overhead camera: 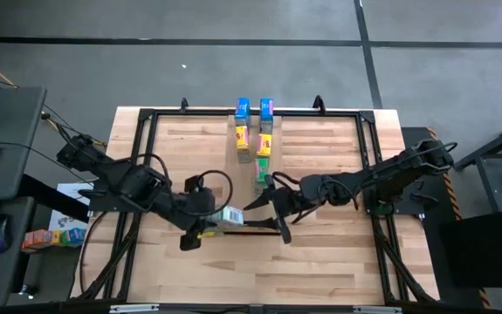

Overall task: Stack cereal on shelf
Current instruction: Put the green cereal box on the shelf

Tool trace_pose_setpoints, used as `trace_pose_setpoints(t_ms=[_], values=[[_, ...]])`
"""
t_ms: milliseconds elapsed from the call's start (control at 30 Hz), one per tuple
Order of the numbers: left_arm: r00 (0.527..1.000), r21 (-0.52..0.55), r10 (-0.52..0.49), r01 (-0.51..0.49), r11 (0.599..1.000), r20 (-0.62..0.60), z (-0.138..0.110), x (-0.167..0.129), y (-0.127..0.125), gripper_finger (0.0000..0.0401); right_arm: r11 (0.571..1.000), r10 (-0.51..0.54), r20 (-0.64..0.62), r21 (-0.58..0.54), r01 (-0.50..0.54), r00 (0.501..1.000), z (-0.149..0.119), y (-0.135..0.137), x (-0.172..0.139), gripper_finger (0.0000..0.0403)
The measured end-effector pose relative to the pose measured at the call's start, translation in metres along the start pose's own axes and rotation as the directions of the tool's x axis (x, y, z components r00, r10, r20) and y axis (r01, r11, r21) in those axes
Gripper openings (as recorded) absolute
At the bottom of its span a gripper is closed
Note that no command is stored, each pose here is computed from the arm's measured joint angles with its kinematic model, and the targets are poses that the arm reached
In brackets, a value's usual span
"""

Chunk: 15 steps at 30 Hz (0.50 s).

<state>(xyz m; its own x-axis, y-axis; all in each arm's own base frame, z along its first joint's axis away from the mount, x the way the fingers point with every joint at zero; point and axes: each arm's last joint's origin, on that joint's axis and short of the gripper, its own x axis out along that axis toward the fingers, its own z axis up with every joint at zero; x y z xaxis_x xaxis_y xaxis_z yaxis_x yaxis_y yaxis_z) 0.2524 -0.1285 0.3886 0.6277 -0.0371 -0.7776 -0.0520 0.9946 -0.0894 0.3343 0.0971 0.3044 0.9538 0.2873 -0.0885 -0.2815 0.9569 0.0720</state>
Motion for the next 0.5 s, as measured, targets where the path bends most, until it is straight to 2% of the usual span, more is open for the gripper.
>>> trace_pose_setpoints(t_ms=[267,500], values=[[1.000,0.006,-0.003,0.003,1.000,-0.003,-0.0012,-0.0005,-0.0017,0.0133,1.000,0.018,-0.005,0.019,-0.018,1.000,-0.0004,0.0005,0.0000,0.0262],[1.000,0.027,0.007,-0.006,1.000,-0.019,-0.0034,0.0078,-0.0029,0.0133,0.997,-0.070,0.024,0.034,0.069,0.997,0.0007,-0.0020,0.0013,0.0308]])
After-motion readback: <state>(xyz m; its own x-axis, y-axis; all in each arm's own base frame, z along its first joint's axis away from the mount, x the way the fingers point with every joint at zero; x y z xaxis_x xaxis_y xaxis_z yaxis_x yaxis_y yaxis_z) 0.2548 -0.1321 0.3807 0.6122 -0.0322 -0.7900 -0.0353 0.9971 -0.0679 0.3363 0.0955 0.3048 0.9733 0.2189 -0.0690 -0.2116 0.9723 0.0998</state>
